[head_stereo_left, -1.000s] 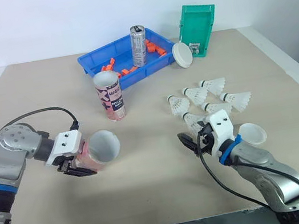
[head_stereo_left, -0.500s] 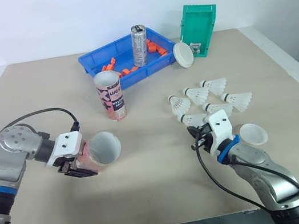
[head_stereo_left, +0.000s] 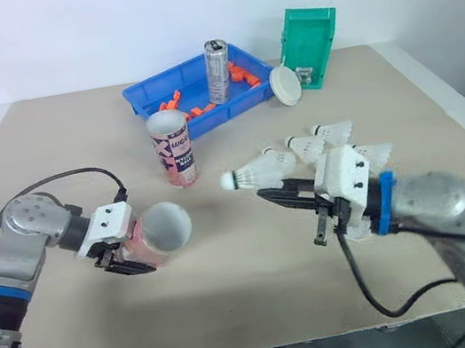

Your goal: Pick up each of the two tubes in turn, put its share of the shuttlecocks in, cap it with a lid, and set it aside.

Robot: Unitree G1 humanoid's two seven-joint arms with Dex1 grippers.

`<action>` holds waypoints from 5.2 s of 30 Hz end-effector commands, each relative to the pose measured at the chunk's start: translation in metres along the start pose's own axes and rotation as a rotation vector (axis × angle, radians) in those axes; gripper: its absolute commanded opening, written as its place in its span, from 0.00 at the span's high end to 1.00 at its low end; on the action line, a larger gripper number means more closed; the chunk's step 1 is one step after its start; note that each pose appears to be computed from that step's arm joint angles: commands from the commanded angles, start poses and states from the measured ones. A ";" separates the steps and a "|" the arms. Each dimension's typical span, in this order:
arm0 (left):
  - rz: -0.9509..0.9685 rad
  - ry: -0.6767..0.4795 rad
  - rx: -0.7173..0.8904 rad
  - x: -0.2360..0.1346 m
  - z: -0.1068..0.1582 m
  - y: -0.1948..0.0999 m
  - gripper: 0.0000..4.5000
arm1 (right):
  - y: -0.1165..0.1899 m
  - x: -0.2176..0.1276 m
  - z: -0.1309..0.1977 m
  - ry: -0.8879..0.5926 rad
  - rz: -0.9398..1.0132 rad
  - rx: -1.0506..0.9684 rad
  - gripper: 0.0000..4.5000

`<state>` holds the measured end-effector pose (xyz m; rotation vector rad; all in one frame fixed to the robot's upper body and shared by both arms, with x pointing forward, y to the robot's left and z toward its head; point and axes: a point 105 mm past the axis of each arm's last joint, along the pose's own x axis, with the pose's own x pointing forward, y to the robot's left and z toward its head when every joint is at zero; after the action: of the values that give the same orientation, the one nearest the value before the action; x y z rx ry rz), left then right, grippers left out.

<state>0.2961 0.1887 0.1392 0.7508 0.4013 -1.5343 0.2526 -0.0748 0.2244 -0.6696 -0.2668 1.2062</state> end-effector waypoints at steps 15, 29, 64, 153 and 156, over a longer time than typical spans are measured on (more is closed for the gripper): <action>-0.069 -0.005 -0.057 0.014 0.002 0.004 0.32 | -0.010 0.055 0.024 -0.102 0.333 -0.346 0.98; -0.041 -0.011 -0.048 0.009 0.004 0.008 0.32 | -0.026 0.020 0.027 -0.160 0.177 -0.080 0.46; 0.018 -0.041 -0.009 -0.001 0.009 0.012 0.32 | -0.050 0.018 -0.140 0.300 -0.760 0.420 0.46; -0.010 -0.088 -0.017 0.012 0.015 0.017 0.32 | 0.004 -0.140 -0.104 0.261 -0.539 0.547 0.18; -0.015 -0.090 -0.016 0.013 0.015 0.016 0.32 | -0.002 -0.138 -0.119 0.279 -0.570 0.557 0.18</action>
<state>0.3078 0.1700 0.1367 0.6494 0.3891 -1.5659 0.2617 -0.2419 0.1487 -0.2134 0.1483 0.5983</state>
